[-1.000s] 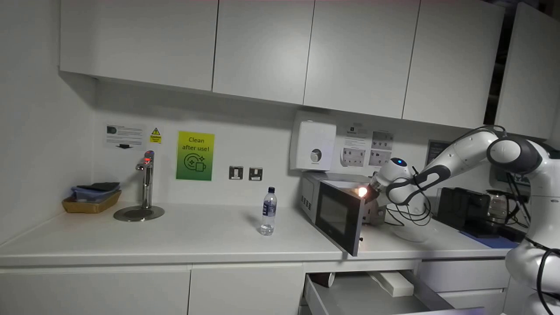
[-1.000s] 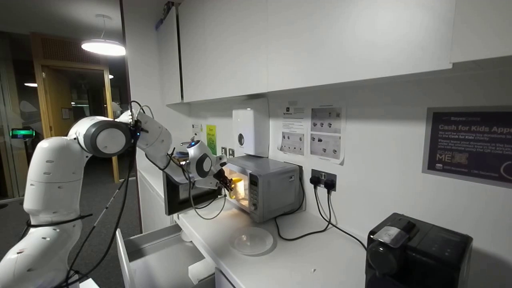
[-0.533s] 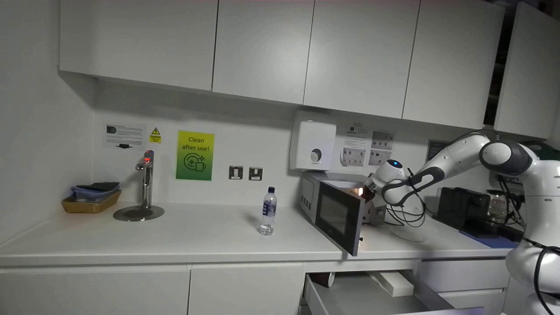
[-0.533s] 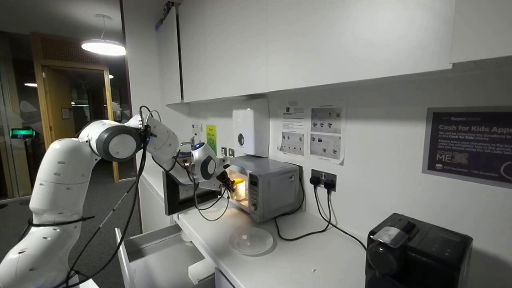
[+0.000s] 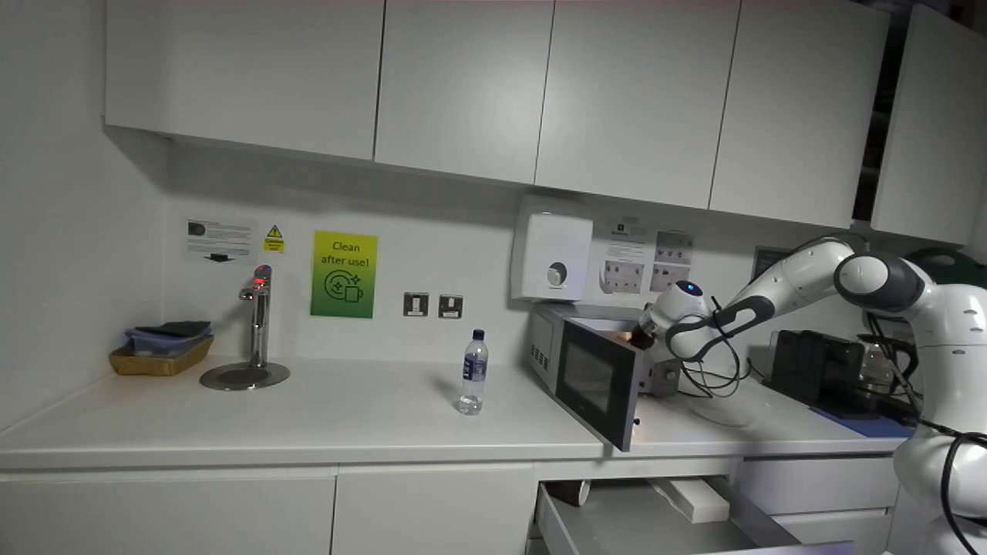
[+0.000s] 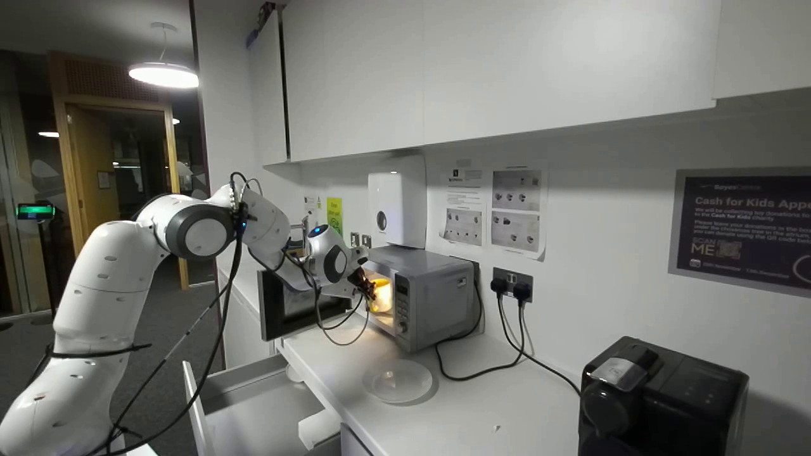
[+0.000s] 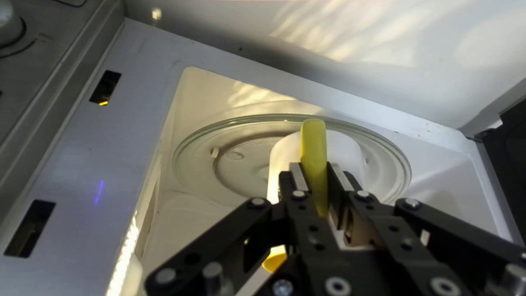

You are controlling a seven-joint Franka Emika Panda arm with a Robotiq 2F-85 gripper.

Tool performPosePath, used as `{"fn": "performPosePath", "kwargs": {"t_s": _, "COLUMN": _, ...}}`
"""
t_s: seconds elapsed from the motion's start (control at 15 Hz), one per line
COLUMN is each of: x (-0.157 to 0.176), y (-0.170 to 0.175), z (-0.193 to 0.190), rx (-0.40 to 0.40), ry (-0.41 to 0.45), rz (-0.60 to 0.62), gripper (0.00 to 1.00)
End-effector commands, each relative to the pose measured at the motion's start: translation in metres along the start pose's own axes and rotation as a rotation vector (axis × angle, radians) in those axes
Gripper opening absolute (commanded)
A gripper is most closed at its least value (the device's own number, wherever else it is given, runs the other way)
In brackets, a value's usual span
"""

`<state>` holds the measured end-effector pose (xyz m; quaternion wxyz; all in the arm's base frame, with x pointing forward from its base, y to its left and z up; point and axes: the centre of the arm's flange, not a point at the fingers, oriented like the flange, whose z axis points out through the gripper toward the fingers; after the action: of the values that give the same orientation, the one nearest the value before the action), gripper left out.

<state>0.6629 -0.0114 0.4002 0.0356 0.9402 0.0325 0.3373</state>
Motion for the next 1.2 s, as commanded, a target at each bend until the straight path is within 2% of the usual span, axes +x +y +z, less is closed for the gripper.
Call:
{"fn": "performPosePath", "kwargs": {"t_s": 0.0, "x": 0.025, "y": 0.005, "z": 0.004, "rx": -0.02, "ry": 0.036, "rz": -0.02, "gripper": 0.04}}
{"fn": "performPosePath", "kwargs": {"t_s": 1.13, "x": 0.037, "y": 0.003, "z": 0.026, "rx": -0.034, "ry": 0.017, "rz": -0.043, "gripper": 0.04}}
